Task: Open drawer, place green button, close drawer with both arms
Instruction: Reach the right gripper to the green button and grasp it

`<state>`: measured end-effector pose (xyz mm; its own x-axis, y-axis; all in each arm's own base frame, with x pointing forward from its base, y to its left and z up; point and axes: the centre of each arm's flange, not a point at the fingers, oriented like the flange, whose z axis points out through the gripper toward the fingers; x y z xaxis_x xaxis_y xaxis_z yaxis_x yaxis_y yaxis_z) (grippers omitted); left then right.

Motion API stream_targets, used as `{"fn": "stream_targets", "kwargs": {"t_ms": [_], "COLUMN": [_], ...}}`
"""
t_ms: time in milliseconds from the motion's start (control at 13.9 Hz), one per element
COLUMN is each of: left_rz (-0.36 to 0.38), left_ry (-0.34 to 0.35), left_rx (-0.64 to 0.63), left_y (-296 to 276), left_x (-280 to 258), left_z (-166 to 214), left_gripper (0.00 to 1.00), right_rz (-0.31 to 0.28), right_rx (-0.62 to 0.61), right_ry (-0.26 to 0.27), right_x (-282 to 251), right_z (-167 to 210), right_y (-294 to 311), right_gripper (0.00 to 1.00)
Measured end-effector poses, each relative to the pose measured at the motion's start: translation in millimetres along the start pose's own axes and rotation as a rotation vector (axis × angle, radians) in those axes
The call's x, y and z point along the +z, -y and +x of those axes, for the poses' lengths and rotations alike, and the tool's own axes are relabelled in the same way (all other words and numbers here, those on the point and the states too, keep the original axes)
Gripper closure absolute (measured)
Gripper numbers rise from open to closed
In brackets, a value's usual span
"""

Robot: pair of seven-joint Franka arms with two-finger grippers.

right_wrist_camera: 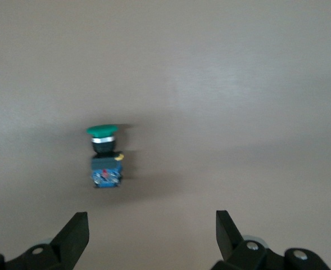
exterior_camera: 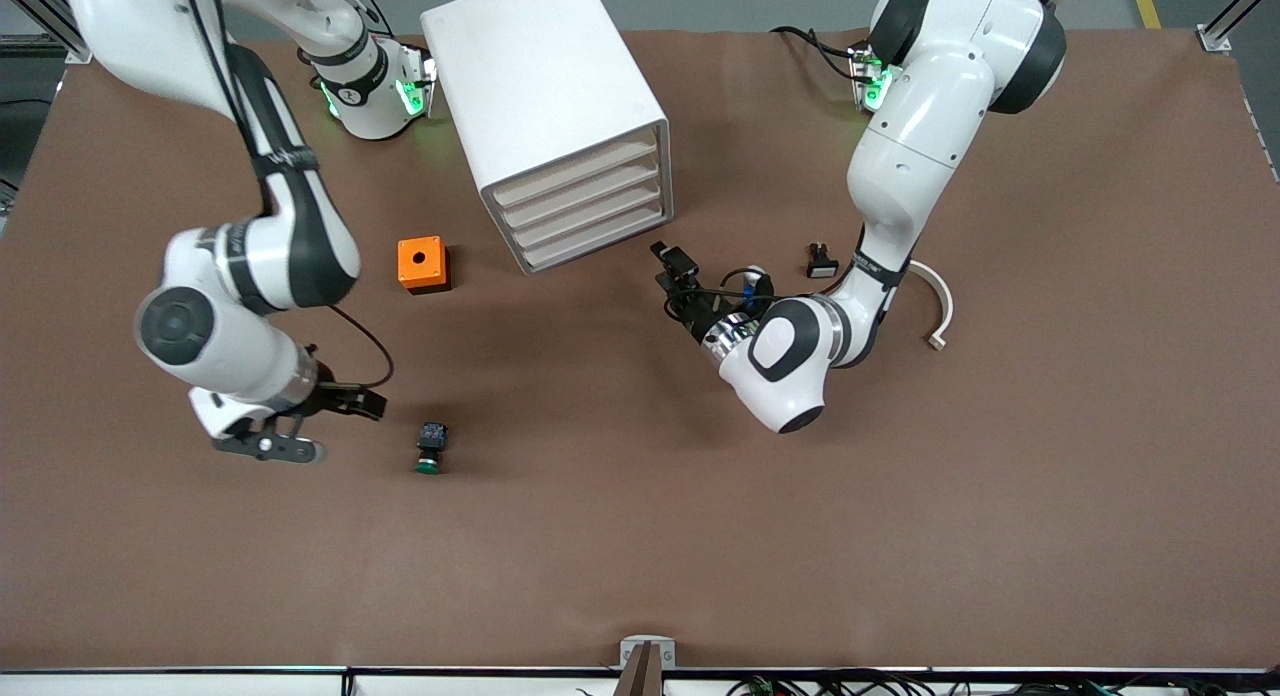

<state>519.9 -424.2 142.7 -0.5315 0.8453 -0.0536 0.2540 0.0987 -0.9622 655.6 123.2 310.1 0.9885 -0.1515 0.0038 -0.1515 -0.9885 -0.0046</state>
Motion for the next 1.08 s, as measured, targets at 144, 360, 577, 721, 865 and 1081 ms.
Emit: {"fn": "stream_targets", "kwargs": {"t_ms": [144, 360, 577, 721, 865, 1081], "left_rz": [0.008, 0.025, 0.041, 0.043, 0.046, 0.072], "left_ry": [-0.018, -0.058, -0.085, -0.104, -0.114, -0.135], "left_rx": [0.001, 0.013, 0.041, 0.045, 0.044, 0.047], "left_y": [-5.5, -3.0, 3.5, 5.3, 4.3, 5.8], "left_x": [18.5, 56.8, 89.0, 101.8, 108.9, 127.7], "left_z": [-3.7, -13.1, -21.6, -23.4, -23.3, -23.3], "left_gripper": [0.33, 0.38, 0.41, 0.43, 0.48, 0.57], "right_rz": [0.045, 0.061, 0.063, 0.064, 0.062, 0.059], "right_rx": [0.019, 0.012, 0.011, 0.021, 0.024, 0.023], "right_ry": [-0.003, -0.007, -0.020, -0.025, -0.024, -0.022], "right_x": [33.9, 63.5, 84.2, 95.0, 102.3, 111.3], "right_z": [1.0, -2.1, -5.7, -9.4, -13.9, -15.2], "right_y": [15.1, 33.3, 46.6, 56.3, 65.3, 66.6], "right_gripper": [0.00, 0.00, 0.00, 0.00, 0.00, 0.00]}}
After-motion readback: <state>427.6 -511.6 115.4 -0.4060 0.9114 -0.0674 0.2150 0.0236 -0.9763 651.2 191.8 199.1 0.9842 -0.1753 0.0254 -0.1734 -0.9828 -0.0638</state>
